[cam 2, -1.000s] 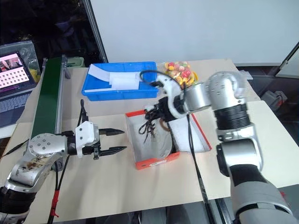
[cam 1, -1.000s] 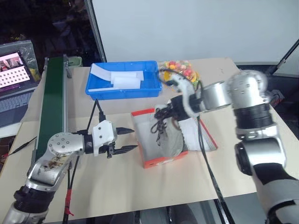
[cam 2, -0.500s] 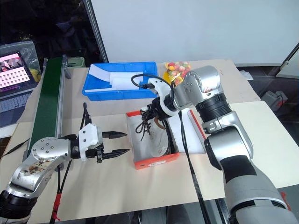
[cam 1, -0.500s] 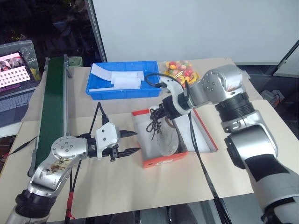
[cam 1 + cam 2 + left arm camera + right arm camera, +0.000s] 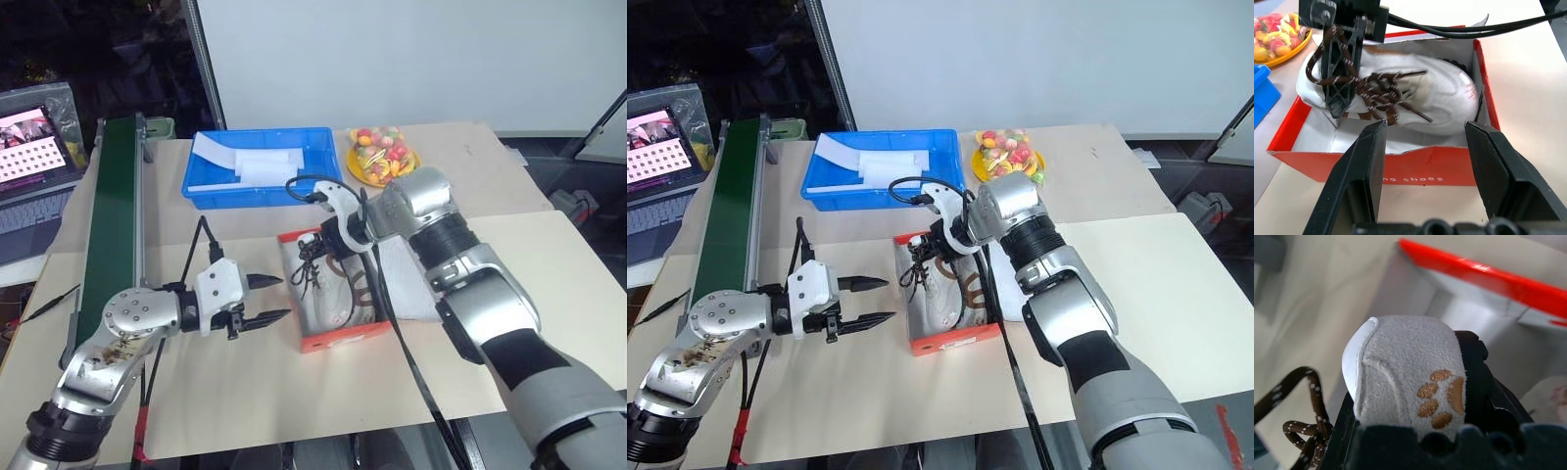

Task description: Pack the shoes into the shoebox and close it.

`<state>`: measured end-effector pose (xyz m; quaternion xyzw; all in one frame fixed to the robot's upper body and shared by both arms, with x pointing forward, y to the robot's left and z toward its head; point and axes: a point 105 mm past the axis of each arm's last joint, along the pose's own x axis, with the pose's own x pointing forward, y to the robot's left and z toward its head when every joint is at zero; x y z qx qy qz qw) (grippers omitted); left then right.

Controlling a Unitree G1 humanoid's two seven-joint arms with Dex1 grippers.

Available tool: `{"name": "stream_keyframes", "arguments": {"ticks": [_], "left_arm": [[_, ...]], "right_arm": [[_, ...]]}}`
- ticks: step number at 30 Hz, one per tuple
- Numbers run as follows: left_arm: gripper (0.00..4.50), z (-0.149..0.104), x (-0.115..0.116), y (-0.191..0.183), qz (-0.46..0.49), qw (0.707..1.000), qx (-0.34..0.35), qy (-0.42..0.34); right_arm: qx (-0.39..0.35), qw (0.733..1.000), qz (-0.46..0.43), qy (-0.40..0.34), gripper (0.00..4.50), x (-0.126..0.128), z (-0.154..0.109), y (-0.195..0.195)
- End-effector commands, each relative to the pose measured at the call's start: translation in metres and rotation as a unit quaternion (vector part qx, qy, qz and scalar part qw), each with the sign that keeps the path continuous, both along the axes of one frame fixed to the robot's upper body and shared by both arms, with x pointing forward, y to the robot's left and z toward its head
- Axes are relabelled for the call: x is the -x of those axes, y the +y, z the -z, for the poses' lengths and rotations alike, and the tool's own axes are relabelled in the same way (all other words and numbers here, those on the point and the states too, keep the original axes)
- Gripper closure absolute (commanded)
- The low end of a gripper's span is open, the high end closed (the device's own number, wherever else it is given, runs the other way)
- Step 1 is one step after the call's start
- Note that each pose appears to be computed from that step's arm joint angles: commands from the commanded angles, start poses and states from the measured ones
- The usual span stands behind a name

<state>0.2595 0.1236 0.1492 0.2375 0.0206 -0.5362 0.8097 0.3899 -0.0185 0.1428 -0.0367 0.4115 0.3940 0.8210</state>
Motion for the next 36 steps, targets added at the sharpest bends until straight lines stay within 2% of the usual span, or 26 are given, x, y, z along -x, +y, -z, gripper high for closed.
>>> {"name": "stream_keyframes", "arguments": {"ticks": [1, 4, 8, 11, 16, 22, 27, 30, 32, 35, 36], "left_arm": [[1.8, -0.011, 0.003, -0.002, 0.007, 1.0, 0.002, -0.021], [1.8, -0.013, 0.002, -0.002, 0.006, 1.0, 0.002, -0.025], [1.8, -0.012, 0.0, -0.003, 0.004, 1.0, 0.004, -0.026], [1.7, -0.012, 0.0, -0.005, 0.003, 1.0, 0.006, -0.028], [1.7, -0.012, -0.001, -0.005, 0.003, 1.0, 0.008, -0.03], [1.7, -0.012, -0.002, -0.007, 0.006, 0.999, 0.01, -0.032], [1.7, -0.014, -0.008, -0.01, 0.011, 0.999, 0.018, -0.037], [1.7, -0.017, -0.011, -0.014, 0.011, 0.999, 0.03, -0.042], [1.7, -0.019, -0.015, -0.016, 0.003, 0.998, 0.046, -0.04], [1.7, -0.021, -0.017, -0.019, 0.002, 0.998, 0.053, -0.042], [1.7, -0.021, -0.018, -0.021, 0.001, 0.998, 0.055, -0.042]], "right_arm": [[0.003, 1.0, 0.001, -0.003, 2.75, -0.004, 0.016, -0.003], [0.019, 1.0, -0.003, 0.022, 2.75, 0.003, 0.041, -0.004], [0.041, 0.999, -0.01, 0.026, 2.75, 0.007, 0.059, -0.001], [0.036, 0.999, -0.004, 0.008, 1.67, 0.0, 0.053, 0.003], [0.004, 1.0, 0.006, -0.028, 0.03, -0.013, 0.021, 0.009], [-0.077, 0.993, 0.008, -0.085, 0.03, -0.022, -0.063, 0.017], [-0.131, 0.984, 0.013, -0.12, 0.03, -0.006, -0.116, 0.008], [-0.187, 0.97, 0.05, -0.144, 0.03, 0.004, -0.137, -0.01], [-0.229, 0.952, 0.087, -0.184, 0.03, 0.012, -0.147, -0.031], [-0.233, 0.93, 0.129, -0.255, 0.03, 0.033, -0.146, -0.066], [-0.231, 0.92, 0.147, -0.279, 0.27, 0.041, -0.143, -0.08]]}}
